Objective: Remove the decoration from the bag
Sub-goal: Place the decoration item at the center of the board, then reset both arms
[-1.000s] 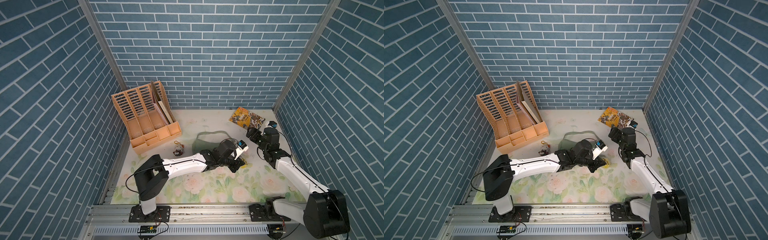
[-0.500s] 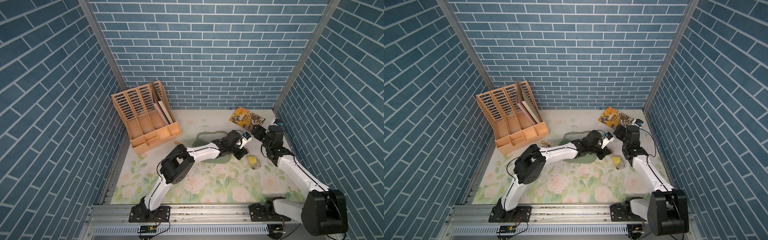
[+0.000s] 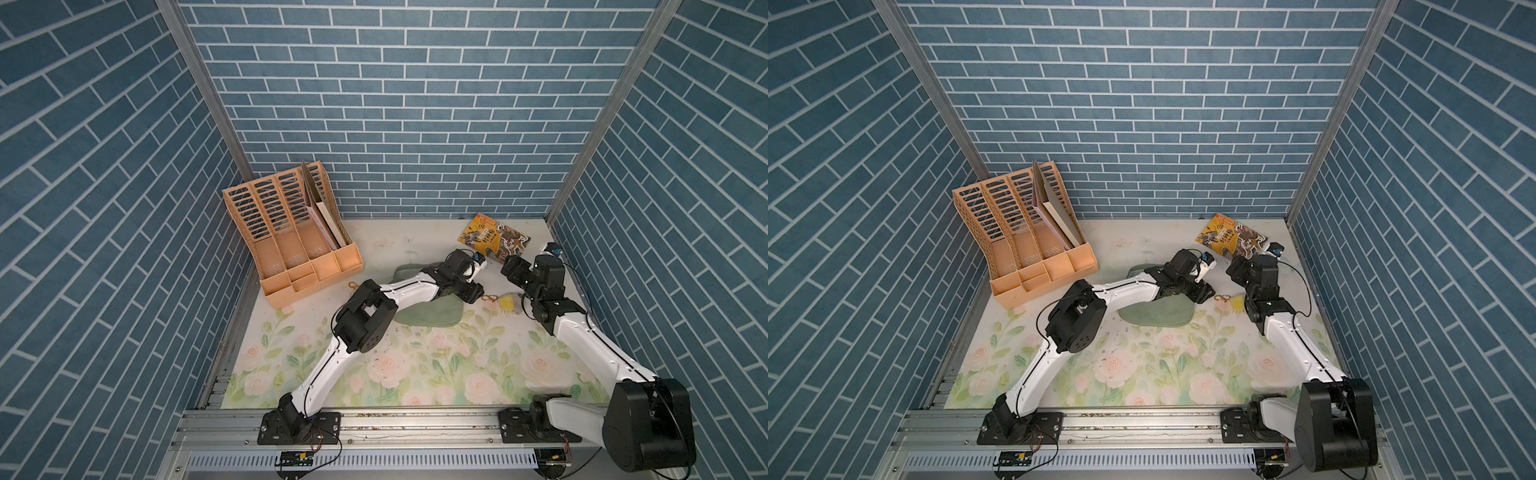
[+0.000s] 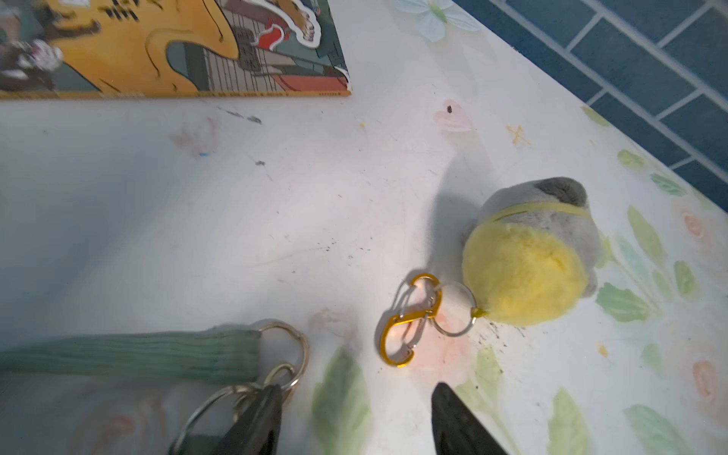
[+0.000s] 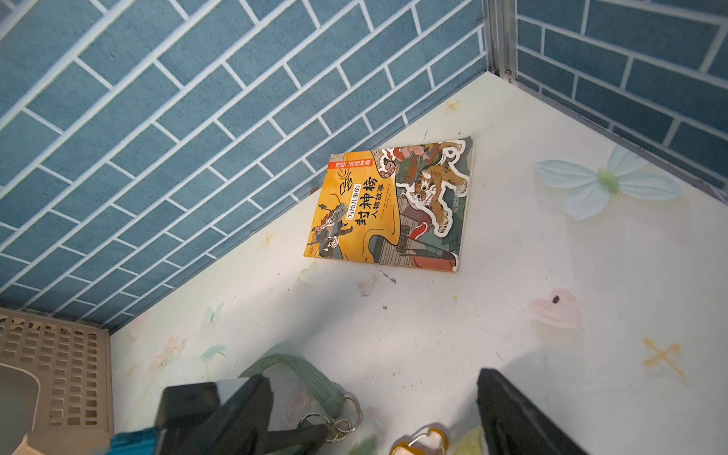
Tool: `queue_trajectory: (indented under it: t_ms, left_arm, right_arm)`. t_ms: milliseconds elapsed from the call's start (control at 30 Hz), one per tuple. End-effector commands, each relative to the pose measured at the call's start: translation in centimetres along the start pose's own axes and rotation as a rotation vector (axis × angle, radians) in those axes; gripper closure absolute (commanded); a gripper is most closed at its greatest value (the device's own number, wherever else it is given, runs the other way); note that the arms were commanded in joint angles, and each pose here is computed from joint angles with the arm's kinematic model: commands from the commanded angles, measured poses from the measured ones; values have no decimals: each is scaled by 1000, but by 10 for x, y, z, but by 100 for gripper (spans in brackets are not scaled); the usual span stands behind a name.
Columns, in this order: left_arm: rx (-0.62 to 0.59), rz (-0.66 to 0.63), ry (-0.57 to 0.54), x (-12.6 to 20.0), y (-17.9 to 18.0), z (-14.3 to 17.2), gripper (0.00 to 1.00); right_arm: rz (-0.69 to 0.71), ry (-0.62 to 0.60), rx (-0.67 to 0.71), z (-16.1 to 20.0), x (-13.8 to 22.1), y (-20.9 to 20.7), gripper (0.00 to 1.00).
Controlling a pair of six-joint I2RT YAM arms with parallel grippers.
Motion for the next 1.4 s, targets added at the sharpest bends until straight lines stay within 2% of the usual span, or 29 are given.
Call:
queue_trajectory:
  t_ms: [0,133,233,333,400,467,533,600,733,800,867,967,1133,1300,1367]
  left_arm:
    - [-14,-20,-139,59,-20,-39,32]
    - [37,-29,-243,112,-21,-34,31]
    - [82,-123,-335,156,-11,-18,28]
    - [162,-320,-480,203,17,10,25]
    - [218,-439,-601,241,41,33,21]
    - [223,-581,-713,273,63,60,18]
    - [200,-769,-804,303,80,83,10]
    - [236,-911,-848,325,100,97,9]
    - [273,-1237,-800,344,145,146,7]
    - [318,-1338,-819,357,162,161,6]
    - [339,-1319,-869,365,174,178,5]
    - [366,-1220,-946,368,187,192,5]
    - [202,-1178,-930,359,193,184,0]
    - [245,-1178,-908,354,209,182,0]
    - [300,-1166,-946,360,216,186,0]
  right_arm:
    - [-1,14,55,1,2,-1,15]
    - [20,39,87,7,1,-4,15]
    - [52,40,135,13,1,-9,15]
    - [120,-2,256,21,0,-17,13]
    - [167,-69,362,26,1,-23,7]
    - [220,-127,431,32,4,-31,2]
    - [276,-178,476,37,8,-39,0]
    - [302,-211,496,46,9,-45,0]
    - [270,-253,494,66,-1,-50,0]
    - [250,-282,496,72,-5,-50,0]
    - [227,-309,517,70,-5,-48,0]
    - [206,-345,548,69,-4,-46,0]
    - [151,-412,572,74,2,-46,0]
    - [124,-446,585,88,4,-49,0]
    - [133,-433,583,88,1,-49,0]
Point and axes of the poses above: each gripper's point midway between its finger pads, its own x axis back along the fingers, its own y axis along the line the jaws close on, z = x × y, the point moved 9 cm from there along x, back along the fingers, and after that the axes turned 11 degrees about x, right-handed, at the moved point
